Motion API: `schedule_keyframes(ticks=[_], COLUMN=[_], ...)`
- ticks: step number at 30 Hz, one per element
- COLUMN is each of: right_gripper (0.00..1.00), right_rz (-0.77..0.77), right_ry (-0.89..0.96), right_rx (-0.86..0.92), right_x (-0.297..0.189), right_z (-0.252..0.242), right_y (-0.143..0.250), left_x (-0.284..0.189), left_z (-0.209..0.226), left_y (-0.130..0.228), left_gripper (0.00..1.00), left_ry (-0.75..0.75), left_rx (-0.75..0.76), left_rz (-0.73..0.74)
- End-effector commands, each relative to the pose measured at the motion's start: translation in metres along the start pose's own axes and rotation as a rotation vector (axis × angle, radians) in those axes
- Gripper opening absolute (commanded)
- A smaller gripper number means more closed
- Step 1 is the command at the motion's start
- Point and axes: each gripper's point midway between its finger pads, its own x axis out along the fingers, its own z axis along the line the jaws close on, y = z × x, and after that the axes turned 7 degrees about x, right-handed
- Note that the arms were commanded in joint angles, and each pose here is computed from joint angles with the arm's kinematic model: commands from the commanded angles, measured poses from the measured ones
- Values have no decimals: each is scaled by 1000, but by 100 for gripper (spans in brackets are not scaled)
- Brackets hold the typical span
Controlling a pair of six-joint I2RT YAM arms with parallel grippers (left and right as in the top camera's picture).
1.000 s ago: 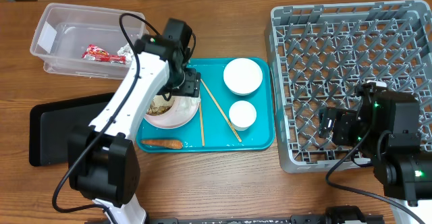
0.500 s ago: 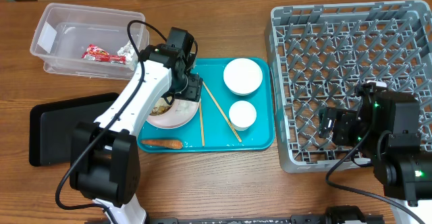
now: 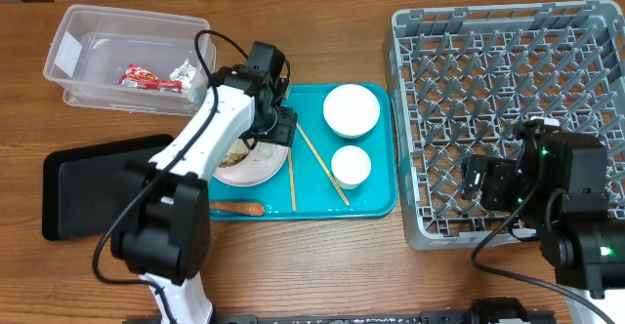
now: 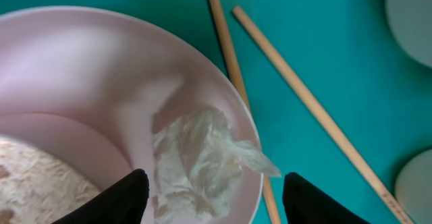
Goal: Sort waste into correct bins and load items into the dishwasher
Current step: 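Grasp the white tissue on the pink plate with left gripper, then carry the tissue left and drop it into the clear container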
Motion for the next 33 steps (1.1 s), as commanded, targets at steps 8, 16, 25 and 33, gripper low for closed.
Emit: schedule_keyframes(ticks=[8, 16, 25, 33], right_gripper=[100, 100, 100, 100], right_rz=[-36, -35, -35, -35], right_ry=[-8, -8, -7, -7], right_rx=[-4, -4, -4, -4], right_x=[-9, -9, -9, -9], right_z=[3, 3, 3, 3], right_y=[-10, -10, -10, -10], left_x=[33, 2, -102, -140], left_z=[-3, -4, 36, 126], left_y=[15, -2, -70, -105], left_gripper=[27, 4, 4, 4], left_ry=[15, 13, -129, -257], left_rx=[22, 20, -64, -287], left_rz=[94, 85, -122, -334])
